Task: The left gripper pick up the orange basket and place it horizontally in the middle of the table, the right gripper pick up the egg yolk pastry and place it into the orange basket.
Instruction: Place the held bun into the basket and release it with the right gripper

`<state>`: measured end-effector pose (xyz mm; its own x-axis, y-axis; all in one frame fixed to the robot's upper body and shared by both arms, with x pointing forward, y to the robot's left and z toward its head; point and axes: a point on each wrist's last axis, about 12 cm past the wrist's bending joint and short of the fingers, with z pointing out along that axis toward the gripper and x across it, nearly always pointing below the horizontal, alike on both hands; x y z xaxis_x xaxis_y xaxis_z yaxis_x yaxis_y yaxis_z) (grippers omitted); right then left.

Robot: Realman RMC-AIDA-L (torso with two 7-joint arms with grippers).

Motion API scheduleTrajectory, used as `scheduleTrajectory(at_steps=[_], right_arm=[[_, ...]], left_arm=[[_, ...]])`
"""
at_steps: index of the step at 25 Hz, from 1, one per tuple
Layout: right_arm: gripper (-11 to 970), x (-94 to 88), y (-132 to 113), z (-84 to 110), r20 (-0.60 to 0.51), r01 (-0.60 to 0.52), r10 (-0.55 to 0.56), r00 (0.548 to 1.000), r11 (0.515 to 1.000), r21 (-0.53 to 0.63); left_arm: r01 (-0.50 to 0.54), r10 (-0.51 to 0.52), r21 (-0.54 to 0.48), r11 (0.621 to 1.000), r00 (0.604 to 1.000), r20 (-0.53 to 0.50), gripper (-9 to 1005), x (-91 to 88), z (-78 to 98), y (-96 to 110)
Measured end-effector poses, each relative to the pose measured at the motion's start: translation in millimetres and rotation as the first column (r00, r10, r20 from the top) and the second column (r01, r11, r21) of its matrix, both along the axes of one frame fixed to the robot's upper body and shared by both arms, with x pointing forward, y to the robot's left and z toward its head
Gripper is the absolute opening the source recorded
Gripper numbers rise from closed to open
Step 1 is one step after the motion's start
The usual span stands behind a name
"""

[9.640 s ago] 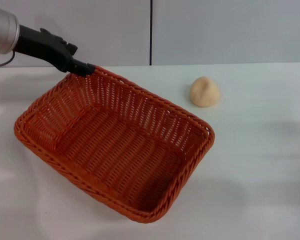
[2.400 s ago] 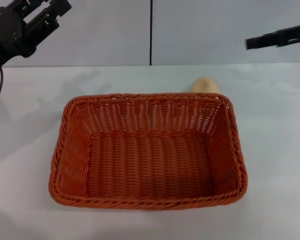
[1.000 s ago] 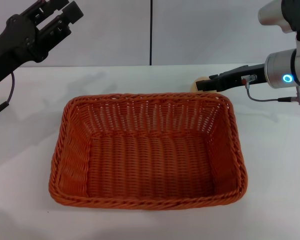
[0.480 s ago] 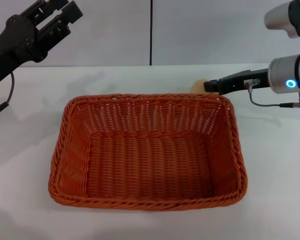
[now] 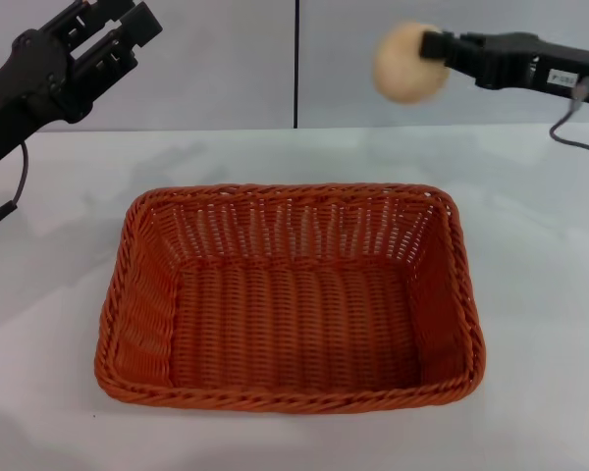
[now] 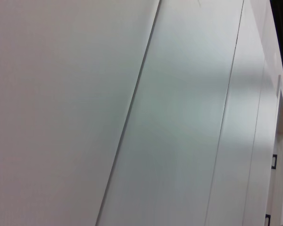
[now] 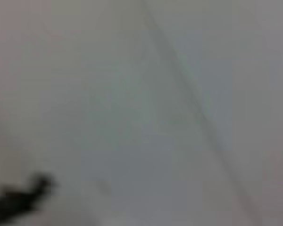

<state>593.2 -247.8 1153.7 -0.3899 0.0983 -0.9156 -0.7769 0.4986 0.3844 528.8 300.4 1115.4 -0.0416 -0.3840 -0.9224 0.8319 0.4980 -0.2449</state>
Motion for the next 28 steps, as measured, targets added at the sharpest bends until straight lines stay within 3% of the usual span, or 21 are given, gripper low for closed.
scheduleTrajectory(at_steps=[2, 3, 4, 8, 16, 25, 28], right_arm=[[30, -5.2, 2, 2.9, 0.035, -0.046, 0.045, 0.998, 0.999, 0.027], [30, -15.1, 7, 6.8, 0.081, -0.143, 0.138, 0.987, 0.988, 0.061], [29, -15.1, 7, 6.8, 0.081, -0.143, 0.138, 0.987, 0.988, 0.061], [28, -27.1, 26, 5.4, 0.083, -0.321, 0.317, 0.945, 0.946, 0.038], [52, -26.5, 44, -8.2, 0.01, -0.376, 0.376, 0.926, 0.926, -0.003], [363, -30.5, 37, -10.0, 0.024, -0.359, 0.359, 0.933, 0.933, 0.002], [465, -37.3, 22, -9.9, 0.113, -0.322, 0.319, 0.941, 0.947, 0.01]], left_arm=[[0.0, 0.0, 0.0, 1.0, 1.0, 0.0, 575, -0.1, 0.0, 0], [0.0, 0.0, 0.0, 1.0, 1.0, 0.0, 575, -0.1, 0.0, 0], [0.0, 0.0, 0.0, 1.0, 1.0, 0.0, 575, 0.0, 0.1, 0], [0.008, -0.008, 0.001, 1.0, 1.0, 0.004, 575, 1.6, 1.3, -2], [0.025, -0.025, 0.01, 1.0, 1.0, 0.007, 576, 6.0, 3.5, -6], [0.024, -0.024, 0.01, 1.0, 1.0, 0.008, 576, 6.2, 3.8, -6], [0.021, -0.021, 0.008, 1.0, 1.0, 0.007, 575, 5.1, 3.2, -5]])
